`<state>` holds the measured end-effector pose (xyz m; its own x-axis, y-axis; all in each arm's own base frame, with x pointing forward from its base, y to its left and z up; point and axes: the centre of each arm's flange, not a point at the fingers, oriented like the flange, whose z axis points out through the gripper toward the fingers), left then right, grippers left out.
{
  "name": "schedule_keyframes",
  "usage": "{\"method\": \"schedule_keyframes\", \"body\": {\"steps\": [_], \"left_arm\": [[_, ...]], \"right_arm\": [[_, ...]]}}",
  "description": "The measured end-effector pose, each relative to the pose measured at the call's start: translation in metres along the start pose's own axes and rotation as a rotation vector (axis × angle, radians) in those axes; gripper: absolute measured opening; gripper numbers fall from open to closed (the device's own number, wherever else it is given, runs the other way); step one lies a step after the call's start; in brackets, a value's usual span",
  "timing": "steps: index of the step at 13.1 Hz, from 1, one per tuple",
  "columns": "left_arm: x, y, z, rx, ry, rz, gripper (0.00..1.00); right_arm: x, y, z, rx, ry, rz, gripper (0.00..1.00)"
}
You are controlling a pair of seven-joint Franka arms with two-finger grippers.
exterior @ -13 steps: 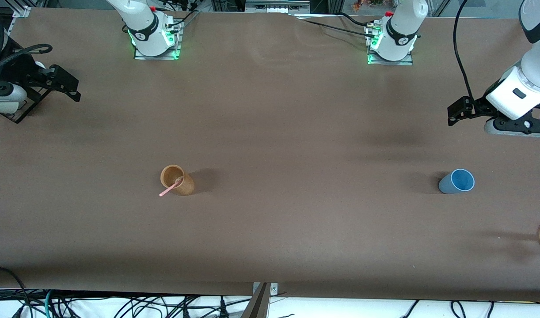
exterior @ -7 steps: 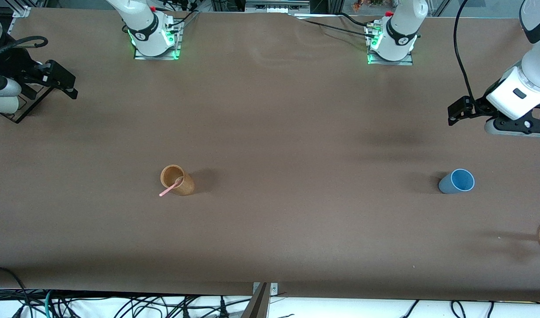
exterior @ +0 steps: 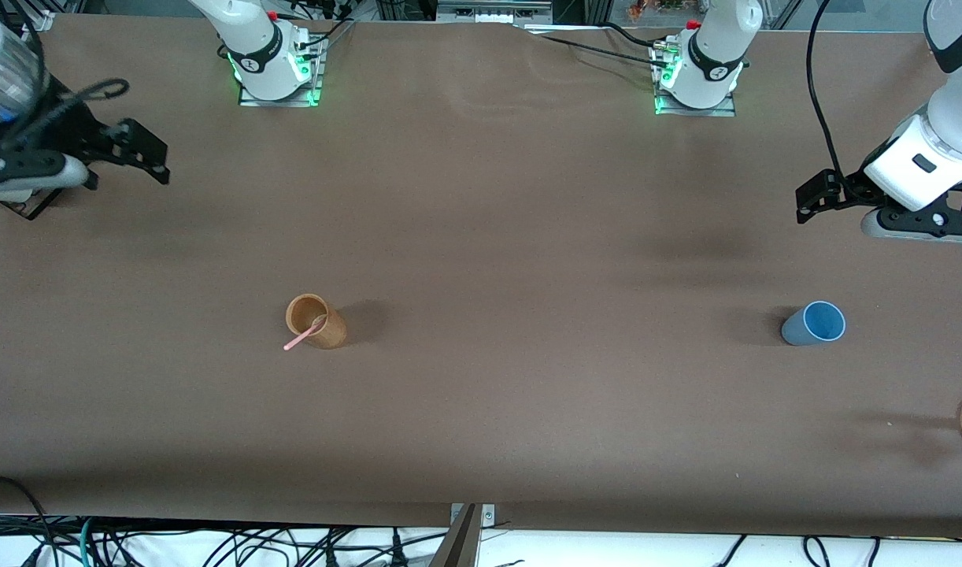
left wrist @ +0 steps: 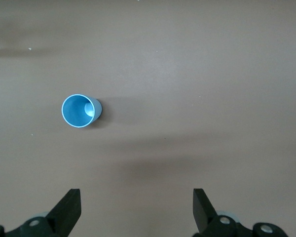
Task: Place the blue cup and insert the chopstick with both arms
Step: 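Reach the right gripper to the pink chopstick in the tan cup and grasp it, then lift the chopstick with the right gripper while the left gripper grasps the blue cup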
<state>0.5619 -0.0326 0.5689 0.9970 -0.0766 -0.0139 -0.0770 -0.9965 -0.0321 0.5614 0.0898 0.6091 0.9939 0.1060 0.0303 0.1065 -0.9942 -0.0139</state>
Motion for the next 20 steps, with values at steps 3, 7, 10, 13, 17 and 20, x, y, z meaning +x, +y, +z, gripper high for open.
{"method": "schedule_keyframes", "body": {"steps": [3, 7, 10, 13, 17, 20], "left_arm": [[0.0, 0.001, 0.0, 0.0, 0.001, 0.0, 1.0], [0.0, 0.005, 0.0, 0.0, -0.004, 0.009, 1.0], [-0.001, 0.004, 0.0, 0.0, -0.006, 0.007, 1.0], [0.0, 0.003, 0.001, 0.0, -0.009, 0.004, 1.0], [0.001, 0.0, 0.006, -0.001, -0.023, 0.001, 1.0], [0.006, -0.017, 0.026, -0.001, -0.068, -0.026, 1.0]], "right_arm": [[0.039, -0.022, 0.053, 0.024, 0.03, -0.038, 1.0], [0.077, -0.038, 0.131, 0.049, 0.009, -0.043, 1.0], [0.103, -0.045, 0.185, 0.064, 0.032, -0.045, 1.0], [0.118, -0.052, 0.227, 0.076, 0.052, -0.047, 0.98], [0.127, -0.065, 0.258, 0.087, 0.076, -0.06, 0.9], [0.129, -0.066, 0.267, 0.087, 0.071, -0.06, 0.67]]}}
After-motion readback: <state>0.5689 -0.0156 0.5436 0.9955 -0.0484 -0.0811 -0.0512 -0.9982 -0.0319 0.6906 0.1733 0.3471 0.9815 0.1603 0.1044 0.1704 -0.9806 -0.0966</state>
